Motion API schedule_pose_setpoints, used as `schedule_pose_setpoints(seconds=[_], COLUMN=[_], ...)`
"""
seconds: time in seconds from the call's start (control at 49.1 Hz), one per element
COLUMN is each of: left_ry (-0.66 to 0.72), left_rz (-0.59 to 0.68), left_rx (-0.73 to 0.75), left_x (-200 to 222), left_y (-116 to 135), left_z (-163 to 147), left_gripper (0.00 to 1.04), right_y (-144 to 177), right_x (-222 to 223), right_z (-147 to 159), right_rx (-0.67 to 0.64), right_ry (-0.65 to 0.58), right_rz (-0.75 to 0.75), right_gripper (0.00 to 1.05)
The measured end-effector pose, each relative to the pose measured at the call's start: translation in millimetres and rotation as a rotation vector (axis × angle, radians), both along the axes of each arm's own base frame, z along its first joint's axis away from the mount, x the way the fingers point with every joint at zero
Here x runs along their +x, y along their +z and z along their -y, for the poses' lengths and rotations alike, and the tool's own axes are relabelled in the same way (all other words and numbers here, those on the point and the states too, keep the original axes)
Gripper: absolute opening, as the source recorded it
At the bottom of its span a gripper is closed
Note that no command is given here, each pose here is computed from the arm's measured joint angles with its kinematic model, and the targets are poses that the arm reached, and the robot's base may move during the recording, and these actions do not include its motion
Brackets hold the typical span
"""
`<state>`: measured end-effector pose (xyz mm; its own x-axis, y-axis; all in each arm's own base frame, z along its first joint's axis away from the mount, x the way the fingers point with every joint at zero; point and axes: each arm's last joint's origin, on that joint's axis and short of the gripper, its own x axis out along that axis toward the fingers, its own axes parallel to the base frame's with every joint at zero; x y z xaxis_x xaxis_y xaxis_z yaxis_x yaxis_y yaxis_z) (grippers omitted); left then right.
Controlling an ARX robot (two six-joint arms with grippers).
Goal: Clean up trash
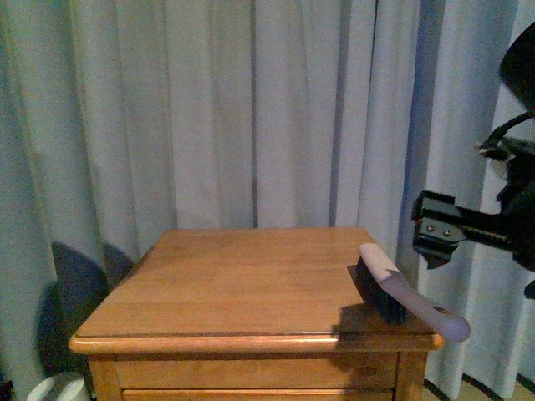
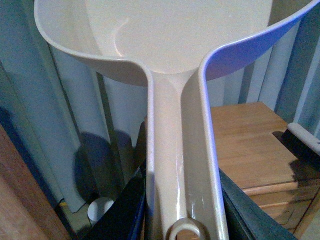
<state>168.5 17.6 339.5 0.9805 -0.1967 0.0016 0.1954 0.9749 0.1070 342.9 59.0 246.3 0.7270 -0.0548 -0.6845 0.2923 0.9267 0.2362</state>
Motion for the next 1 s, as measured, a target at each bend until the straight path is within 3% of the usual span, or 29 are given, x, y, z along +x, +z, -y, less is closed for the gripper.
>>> schedule_pose_setpoints(seconds=[0.203,0.732,0.997], left_ry=[0.0,0.0,0.0], left_rz=[0.0,0.0,0.0], left_rx=[0.0,0.0,0.0], left_x=[0,0,0], left_y=[0,0,0], left_z=[0,0,0], left_gripper=[0.28,0.28,0.28], right_y=[-26,-55,-55], right_x=[24,46,47], right_z=[-17,-37,-36], right_rx=[-0.029,-0.038,-0.031], right_ry=[0.032,0.077,0.077], right_rz=[-0.081,-0.14,-0.135], right_gripper=[0.97,0.97,0.55])
